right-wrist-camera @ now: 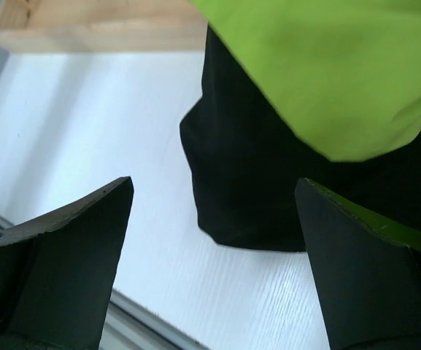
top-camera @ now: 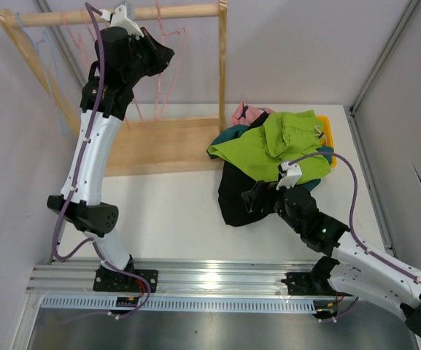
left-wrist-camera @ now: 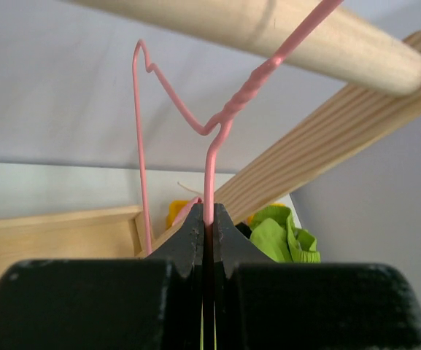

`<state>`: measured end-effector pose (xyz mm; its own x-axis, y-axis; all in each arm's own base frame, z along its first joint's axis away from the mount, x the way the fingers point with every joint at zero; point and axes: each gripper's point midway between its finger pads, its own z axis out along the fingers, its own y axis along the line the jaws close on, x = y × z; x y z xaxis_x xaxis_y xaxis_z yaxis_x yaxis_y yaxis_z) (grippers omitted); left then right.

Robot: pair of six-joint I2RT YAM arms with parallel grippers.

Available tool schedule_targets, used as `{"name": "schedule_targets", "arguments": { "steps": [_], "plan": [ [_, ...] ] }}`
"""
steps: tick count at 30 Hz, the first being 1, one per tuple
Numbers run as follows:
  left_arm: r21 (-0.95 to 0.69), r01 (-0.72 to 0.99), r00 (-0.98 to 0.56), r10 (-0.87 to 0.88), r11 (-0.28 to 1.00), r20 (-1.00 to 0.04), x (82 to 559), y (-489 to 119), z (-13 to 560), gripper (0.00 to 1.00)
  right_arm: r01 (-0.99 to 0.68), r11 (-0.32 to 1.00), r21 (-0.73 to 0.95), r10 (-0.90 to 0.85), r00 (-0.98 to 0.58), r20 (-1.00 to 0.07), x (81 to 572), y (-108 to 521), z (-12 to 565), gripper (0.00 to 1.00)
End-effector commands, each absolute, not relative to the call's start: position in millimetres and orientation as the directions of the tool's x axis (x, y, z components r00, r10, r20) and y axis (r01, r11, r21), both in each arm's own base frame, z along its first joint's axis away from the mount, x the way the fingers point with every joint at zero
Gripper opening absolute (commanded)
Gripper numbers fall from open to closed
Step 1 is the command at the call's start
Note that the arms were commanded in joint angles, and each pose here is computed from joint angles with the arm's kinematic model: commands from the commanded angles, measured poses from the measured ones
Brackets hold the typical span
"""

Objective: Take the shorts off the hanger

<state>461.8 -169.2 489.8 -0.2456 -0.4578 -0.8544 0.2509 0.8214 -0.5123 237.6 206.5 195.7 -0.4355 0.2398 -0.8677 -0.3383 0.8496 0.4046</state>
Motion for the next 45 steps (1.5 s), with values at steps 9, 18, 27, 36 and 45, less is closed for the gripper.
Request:
{"name": "schedule_targets", "arguments": {
  "steps": [9, 18, 27, 36, 45],
  "plan": [
    [-0.533, 0.241, -0.179, -0.502, 0.811, -0.846, 469.7, -166.3, 507.0, 0.01, -0.365, 0.853, 0.372, 0.218, -0.399, -0.890, 223.5, 223.9, 214.9, 0.99],
    [-0.506, 0.226, -0.231, -0.459, 0.832, -0.858, 436.7, -158.2, 482.1, 0.72, -0.370, 0.851, 0.372, 0.238, -0.361, -0.902, 215.8, 219.7, 238.4, 0.99],
    [-0.477, 0.326, -0.160, -0.450, 0.816, -0.879, 338.1, -137.7, 523.0, 0.99, -0.368, 0.859, 0.356, 0.257, -0.292, -0.921, 198.1, 201.3, 283.5, 0.99],
    [-0.364, 0.411, -0.038, -0.383, 0.836, -0.923, 212.2, -101.4, 514.3, 0.99, -0.360, 0.850, 0.383, 0.292, -0.283, -0.914, 181.8, 171.9, 328.6, 1.00],
    [-0.299, 0.125, -0.080, -0.291, 0.946, -0.953, 158.0, -33.6, 395.7, 0.99, -0.419, 0.807, 0.417, 0.347, -0.235, -0.908, 157.6, 128.4, 345.1, 0.99]
  ]
}}
